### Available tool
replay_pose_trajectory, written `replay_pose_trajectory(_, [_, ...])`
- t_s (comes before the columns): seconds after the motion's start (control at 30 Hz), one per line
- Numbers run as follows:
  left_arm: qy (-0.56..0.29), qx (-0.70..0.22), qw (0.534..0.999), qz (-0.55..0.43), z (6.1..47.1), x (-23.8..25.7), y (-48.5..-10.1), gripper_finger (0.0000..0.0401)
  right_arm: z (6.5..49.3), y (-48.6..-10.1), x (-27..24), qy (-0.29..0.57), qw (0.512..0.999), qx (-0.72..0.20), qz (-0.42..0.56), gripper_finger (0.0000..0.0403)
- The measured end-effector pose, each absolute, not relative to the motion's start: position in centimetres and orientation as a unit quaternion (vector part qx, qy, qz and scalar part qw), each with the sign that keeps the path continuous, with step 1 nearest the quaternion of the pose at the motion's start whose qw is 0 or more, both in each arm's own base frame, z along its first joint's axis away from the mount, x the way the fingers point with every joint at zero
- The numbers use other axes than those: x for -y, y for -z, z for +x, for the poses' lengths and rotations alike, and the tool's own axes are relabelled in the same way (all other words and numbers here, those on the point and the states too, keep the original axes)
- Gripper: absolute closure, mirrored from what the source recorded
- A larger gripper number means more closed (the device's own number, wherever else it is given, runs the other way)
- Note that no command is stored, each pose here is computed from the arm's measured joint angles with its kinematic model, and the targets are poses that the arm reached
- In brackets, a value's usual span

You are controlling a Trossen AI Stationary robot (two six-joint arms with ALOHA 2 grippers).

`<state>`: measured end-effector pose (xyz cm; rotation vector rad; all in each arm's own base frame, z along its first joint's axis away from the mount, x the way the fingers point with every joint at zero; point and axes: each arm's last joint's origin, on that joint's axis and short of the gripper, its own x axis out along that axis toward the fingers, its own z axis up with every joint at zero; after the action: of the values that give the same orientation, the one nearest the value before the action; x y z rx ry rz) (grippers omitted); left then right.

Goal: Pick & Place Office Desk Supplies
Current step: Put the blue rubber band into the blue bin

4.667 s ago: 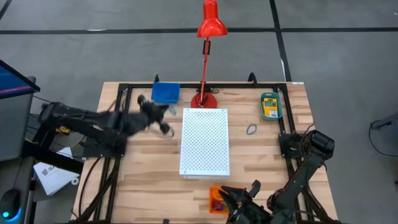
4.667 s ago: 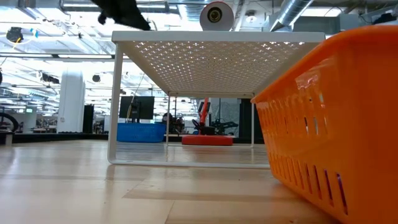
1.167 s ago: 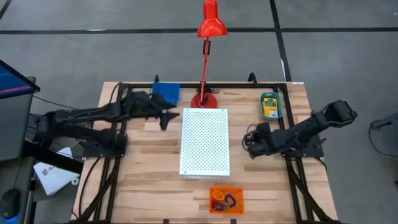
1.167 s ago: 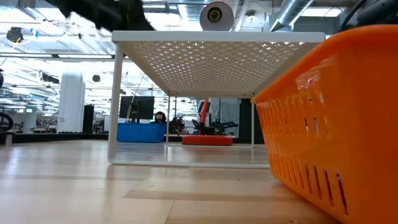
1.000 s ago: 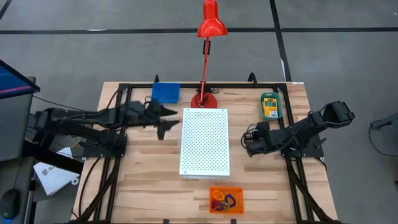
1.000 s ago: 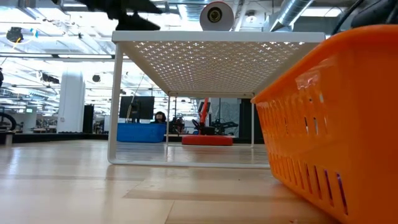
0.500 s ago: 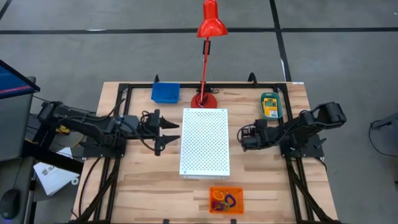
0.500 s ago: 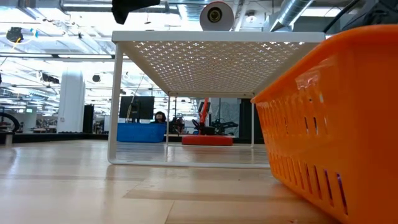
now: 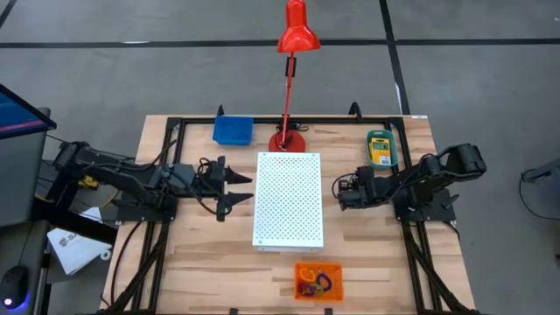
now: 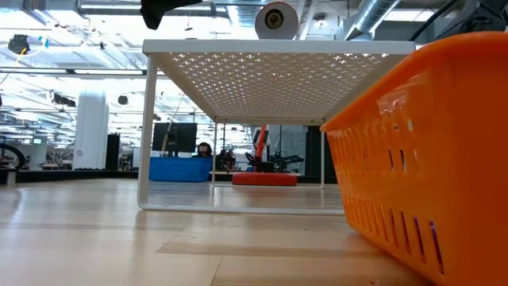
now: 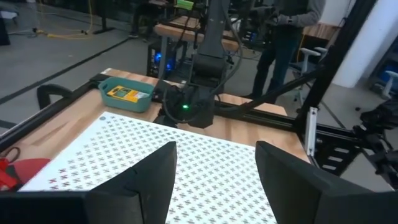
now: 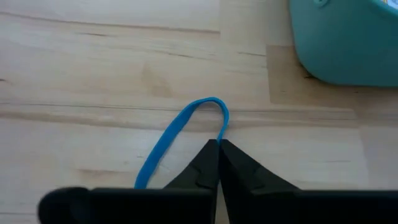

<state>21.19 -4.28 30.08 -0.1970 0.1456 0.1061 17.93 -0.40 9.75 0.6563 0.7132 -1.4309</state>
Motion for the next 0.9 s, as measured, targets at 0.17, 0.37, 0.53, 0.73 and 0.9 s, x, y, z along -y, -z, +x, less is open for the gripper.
replay_pose_trajectory(0.17, [-0.029,-0.083,0.990,-0.108,20.9,5.3,-29.5,0.0187,17.7,-10.0,-1.4,0.611,0.683,-0.289,0.278,0.0401])
replay_pose_trajectory(0.37, [0.001,-0.119,0.985,-0.128,20.2,6.8,-27.3,0.0187,16.5,-11.4,-4.5,0.578,0.732,-0.249,0.260,0.0402])
replay_pose_trajectory(0.53, [0.036,-0.126,0.984,-0.121,19.6,8.2,-24.9,0.0187,15.0,-14.0,-6.6,0.564,0.763,-0.199,0.246,0.0402])
replay_pose_trajectory(0.73, [0.088,-0.099,0.987,-0.095,19.6,10.0,-22.8,0.0187,14.8,-18.2,-9.0,0.496,0.821,-0.132,0.250,0.0403])
replay_pose_trajectory(0.9, [0.190,-0.060,0.976,-0.088,20.5,11.6,-22.7,0.0187,15.9,-22.5,-11.3,0.421,0.874,-0.094,0.226,0.0403])
